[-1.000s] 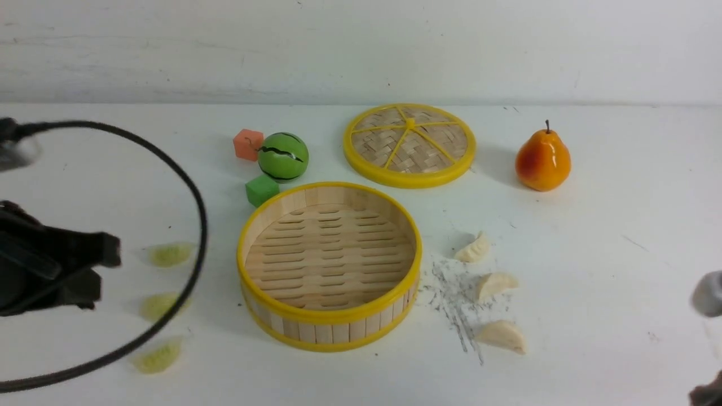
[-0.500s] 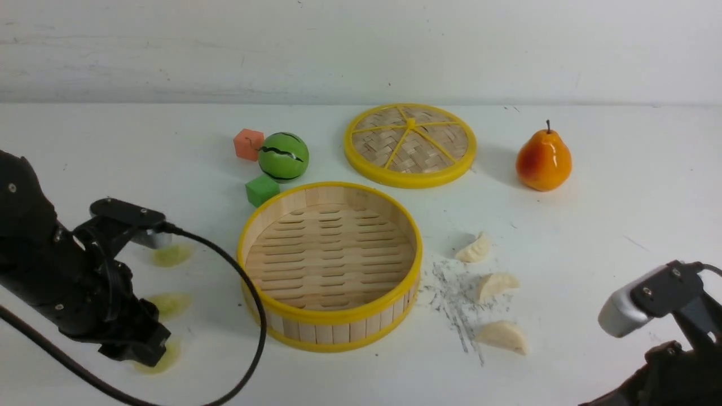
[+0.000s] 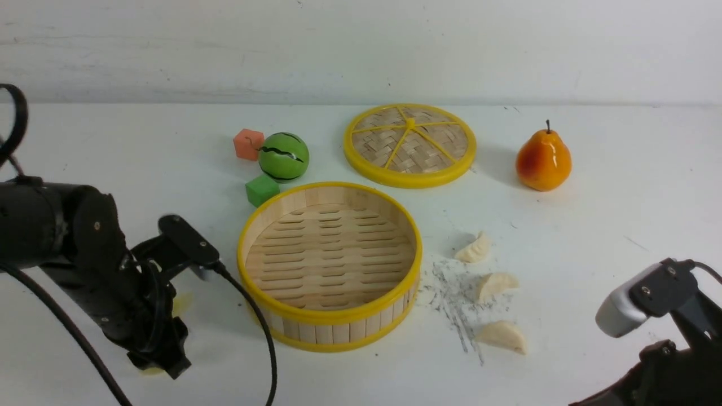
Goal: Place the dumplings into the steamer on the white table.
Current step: 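Reach for and grasp a dumpling on the table with the left gripper, then place the dumpling into the bamboo steamer basket with the left gripper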
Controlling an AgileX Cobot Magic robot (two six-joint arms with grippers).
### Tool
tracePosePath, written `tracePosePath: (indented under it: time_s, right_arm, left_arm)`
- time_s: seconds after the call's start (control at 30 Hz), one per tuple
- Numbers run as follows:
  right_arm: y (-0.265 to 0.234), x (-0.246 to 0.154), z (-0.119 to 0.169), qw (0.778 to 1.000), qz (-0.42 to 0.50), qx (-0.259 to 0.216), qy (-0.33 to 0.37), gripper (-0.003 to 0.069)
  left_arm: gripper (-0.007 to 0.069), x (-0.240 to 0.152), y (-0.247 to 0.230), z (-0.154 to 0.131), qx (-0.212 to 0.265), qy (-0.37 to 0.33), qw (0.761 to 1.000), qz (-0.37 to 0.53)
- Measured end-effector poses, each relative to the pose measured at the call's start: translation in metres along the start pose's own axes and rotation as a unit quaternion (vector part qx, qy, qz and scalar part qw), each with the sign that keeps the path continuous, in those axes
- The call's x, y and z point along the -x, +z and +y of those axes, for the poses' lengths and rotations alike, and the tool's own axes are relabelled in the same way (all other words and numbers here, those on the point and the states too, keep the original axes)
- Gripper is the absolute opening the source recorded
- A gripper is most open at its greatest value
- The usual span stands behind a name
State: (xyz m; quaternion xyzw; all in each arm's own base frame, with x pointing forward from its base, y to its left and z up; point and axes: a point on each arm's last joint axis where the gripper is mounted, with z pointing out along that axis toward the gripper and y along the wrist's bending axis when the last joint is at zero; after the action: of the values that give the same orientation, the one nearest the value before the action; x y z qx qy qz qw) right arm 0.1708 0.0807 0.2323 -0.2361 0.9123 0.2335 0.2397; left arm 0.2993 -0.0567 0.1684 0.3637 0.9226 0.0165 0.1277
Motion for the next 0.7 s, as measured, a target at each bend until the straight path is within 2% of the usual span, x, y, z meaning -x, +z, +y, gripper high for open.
tracePosePath:
  time_s: [0.17,0.27,0.3,0.33,0.37,0.53,0.7]
  right_arm:
    - [0.0,0.0,0.0,1.0,-0.001,0.003,0.004,0.0001]
    - [0.0,0.001,0.0,1.0,-0.004,0.002,0.006,0.0001]
    - [0.0,0.001,0.0,1.0,-0.005,0.002,0.006,0.0001]
    - [0.0,0.001,0.0,1.0,-0.005,0.002,0.006,0.0003]
    - [0.0,0.001,0.0,1.0,-0.005,0.002,0.006,0.0003]
    - [0.0,0.002,0.0,1.0,-0.008,0.0,0.006,0.0006]
    - [0.0,0.004,-0.002,1.0,-0.019,-0.008,0.008,0.0006]
  left_arm:
    - [0.0189,0.0,0.004,0.001,0.001,-0.065,0.998,0.006]
    - [0.0186,0.002,0.004,-0.001,-0.009,-0.177,0.984,0.001]
    - [0.0186,0.002,0.004,-0.001,-0.011,-0.193,0.981,0.0]
    - [0.0186,0.004,0.003,-0.003,-0.025,-0.266,0.964,-0.004]
    - [0.0186,0.005,0.002,-0.004,-0.032,-0.29,0.957,-0.004]
    - [0.0186,0.023,-0.019,-0.004,-0.085,-0.358,0.93,-0.005]
    - [0.0186,0.071,-0.078,0.01,-0.139,-0.386,0.906,-0.104]
